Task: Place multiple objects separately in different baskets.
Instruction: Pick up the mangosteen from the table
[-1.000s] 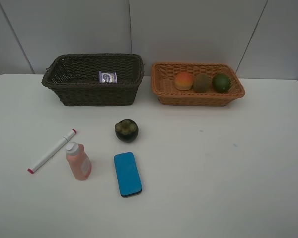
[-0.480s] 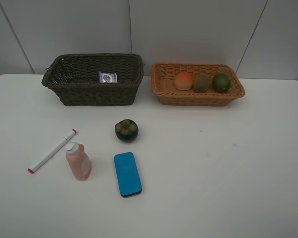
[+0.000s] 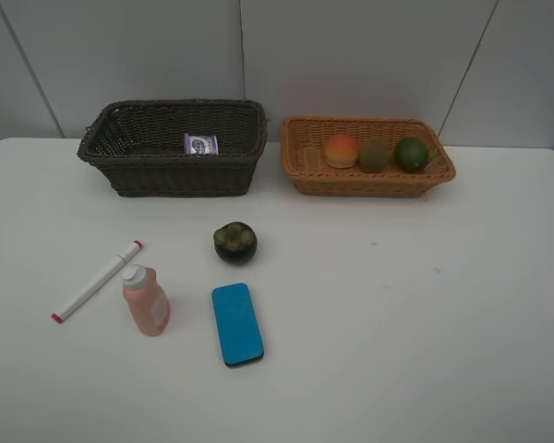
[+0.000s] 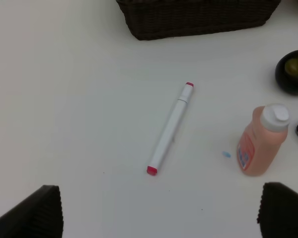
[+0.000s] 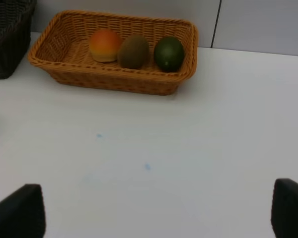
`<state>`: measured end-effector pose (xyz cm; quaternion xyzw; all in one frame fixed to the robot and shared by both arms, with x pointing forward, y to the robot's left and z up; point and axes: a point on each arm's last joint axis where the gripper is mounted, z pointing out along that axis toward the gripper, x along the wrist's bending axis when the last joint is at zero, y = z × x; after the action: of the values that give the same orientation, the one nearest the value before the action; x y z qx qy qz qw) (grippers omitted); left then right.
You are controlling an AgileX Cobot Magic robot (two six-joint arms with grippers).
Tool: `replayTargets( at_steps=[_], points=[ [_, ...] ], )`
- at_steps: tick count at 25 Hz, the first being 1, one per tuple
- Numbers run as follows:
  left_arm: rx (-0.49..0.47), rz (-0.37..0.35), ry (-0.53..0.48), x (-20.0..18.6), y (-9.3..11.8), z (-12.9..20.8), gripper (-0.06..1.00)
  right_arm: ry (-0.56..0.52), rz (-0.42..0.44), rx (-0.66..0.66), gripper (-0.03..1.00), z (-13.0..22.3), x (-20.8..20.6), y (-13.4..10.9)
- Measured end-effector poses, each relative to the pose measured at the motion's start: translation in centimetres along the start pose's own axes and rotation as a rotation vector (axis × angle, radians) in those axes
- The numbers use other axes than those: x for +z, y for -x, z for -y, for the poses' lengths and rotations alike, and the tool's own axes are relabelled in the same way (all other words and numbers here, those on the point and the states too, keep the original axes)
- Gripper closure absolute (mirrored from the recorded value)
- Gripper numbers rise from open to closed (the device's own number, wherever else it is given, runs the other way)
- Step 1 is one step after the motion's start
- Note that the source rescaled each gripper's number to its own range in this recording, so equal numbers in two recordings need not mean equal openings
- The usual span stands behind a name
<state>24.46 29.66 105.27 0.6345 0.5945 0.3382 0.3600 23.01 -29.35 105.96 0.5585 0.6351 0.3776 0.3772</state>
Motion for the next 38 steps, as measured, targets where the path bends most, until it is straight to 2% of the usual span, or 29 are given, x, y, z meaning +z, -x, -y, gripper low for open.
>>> replayTargets(
  at_steps=[38],
  points=[
    [0.000, 0.000, 0.000, 0.00, 0.00, 0.00, -0.06, 0.000, -0.003, 0.004, -0.03, 0.00, 0.00, -0.02]
  ],
)
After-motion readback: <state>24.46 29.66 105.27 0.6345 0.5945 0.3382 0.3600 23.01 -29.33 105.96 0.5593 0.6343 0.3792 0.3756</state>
